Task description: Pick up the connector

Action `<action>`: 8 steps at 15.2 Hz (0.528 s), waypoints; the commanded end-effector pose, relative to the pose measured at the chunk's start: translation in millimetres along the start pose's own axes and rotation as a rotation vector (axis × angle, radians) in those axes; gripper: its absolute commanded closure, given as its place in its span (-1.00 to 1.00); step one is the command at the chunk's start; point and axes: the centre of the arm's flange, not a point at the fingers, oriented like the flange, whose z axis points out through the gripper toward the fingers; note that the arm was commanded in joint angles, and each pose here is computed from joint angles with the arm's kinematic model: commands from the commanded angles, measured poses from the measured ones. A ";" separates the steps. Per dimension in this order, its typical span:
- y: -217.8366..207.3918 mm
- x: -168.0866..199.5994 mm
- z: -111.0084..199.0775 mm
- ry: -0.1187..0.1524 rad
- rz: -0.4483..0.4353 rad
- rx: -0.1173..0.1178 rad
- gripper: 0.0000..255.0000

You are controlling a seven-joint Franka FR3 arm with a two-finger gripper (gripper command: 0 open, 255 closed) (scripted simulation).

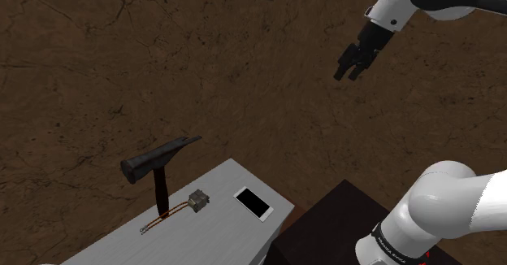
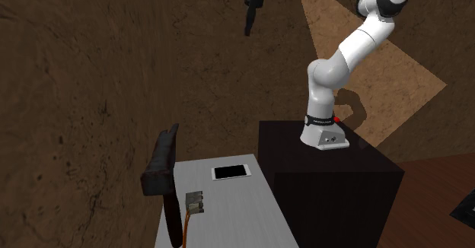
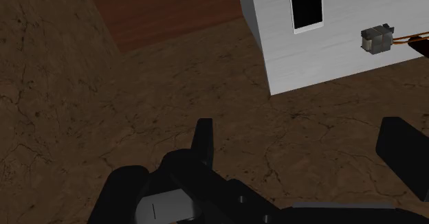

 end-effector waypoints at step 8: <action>-53.3 22.1 74.4 -0.029 -0.036 -0.008 -1.00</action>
